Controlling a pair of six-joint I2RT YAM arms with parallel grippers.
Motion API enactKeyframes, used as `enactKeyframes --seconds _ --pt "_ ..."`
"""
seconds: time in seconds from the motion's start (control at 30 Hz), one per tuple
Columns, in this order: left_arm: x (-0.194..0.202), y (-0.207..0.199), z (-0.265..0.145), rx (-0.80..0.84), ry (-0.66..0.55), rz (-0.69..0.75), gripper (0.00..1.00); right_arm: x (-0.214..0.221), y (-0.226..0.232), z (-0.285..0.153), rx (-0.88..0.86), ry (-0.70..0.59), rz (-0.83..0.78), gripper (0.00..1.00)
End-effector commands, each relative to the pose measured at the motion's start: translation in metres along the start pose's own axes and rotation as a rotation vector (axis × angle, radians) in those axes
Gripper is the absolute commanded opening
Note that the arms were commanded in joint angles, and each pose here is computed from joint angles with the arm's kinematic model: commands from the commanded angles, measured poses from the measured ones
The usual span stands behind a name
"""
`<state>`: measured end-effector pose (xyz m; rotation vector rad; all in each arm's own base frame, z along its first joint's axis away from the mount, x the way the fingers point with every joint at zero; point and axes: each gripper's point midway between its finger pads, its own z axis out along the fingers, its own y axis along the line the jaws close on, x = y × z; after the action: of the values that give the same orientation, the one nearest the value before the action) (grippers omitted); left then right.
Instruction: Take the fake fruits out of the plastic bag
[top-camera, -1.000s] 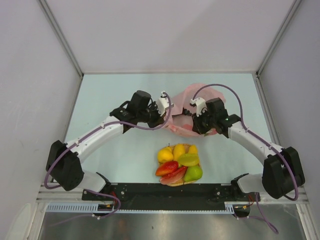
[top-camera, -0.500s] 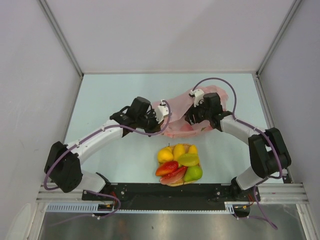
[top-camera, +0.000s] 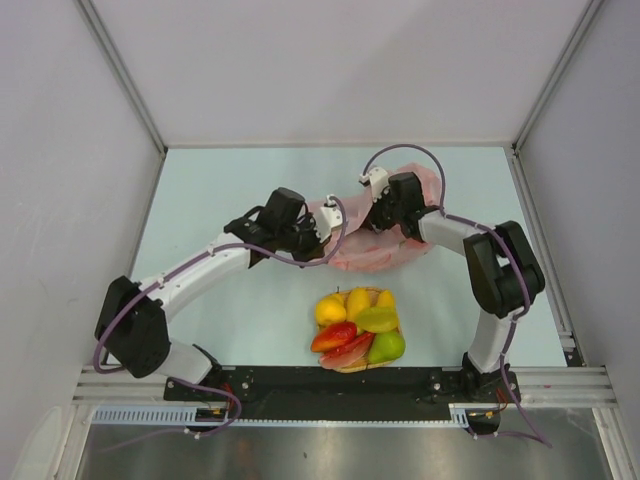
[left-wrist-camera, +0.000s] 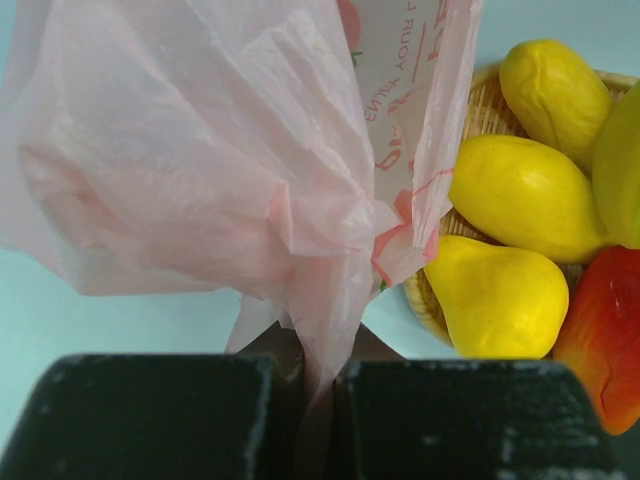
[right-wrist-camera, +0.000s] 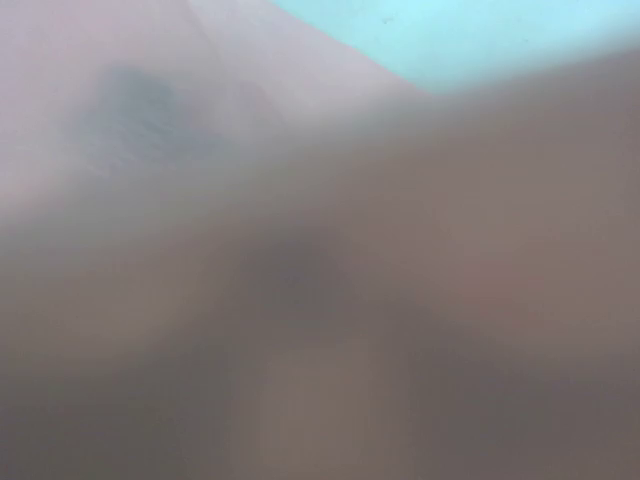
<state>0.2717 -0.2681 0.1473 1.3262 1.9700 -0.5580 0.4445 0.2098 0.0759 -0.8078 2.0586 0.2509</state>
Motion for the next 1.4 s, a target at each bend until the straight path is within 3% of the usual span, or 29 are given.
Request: enactKeyframes --seconds 0.0,0.17,0.33,0.4,0.57,0.7,0.9,1.1,1.23,1.37 --pt "-0.02 0.007 -0.003 -0.014 -0.037 0.037 0.0 -0.002 -0.007 0.014 -0.006 0.02 -0.062 0.49" --pt "-0.025 0.009 -0.001 -0.021 -0.051 0.031 0.0 0.006 0.013 0.013 -0.118 0.065 -0.07 0.4" --pt "-0.033 0.015 0.002 -0.038 -0.075 0.022 0.0 0.007 0.02 0.006 -0.183 0.09 -0.048 0.05" --pt "-0.038 0.017 0.003 -0.042 -0.083 0.013 0.0 -0.013 0.015 -0.004 -0.18 0.031 -0.046 0.0" --pt "-0.058 0.03 0.005 -0.084 -0.122 -0.011 0.0 -0.08 0.016 -0.062 -0.208 -0.142 -0.11 0.0" --pt "-0.074 0.048 0.015 -0.116 -0.134 -0.033 0.0 -0.102 0.027 -0.104 -0.24 -0.197 -0.157 0.0" --pt "-0.087 0.08 0.041 -0.162 -0.131 -0.039 0.0 -0.125 0.03 -0.15 -0.213 -0.256 -0.196 0.0" --pt "-0.098 0.134 0.049 -0.221 -0.178 -0.203 0.0 -0.156 0.039 -0.206 -0.185 -0.358 -0.249 0.0" --pt "-0.1 0.168 0.042 -0.26 -0.204 -0.263 0.0 -0.164 0.062 -0.236 -0.223 -0.402 -0.286 0.0" --pt "-0.103 0.176 0.034 -0.278 -0.22 -0.265 0.0 -0.157 0.098 -0.255 -0.322 -0.396 -0.325 0.0"
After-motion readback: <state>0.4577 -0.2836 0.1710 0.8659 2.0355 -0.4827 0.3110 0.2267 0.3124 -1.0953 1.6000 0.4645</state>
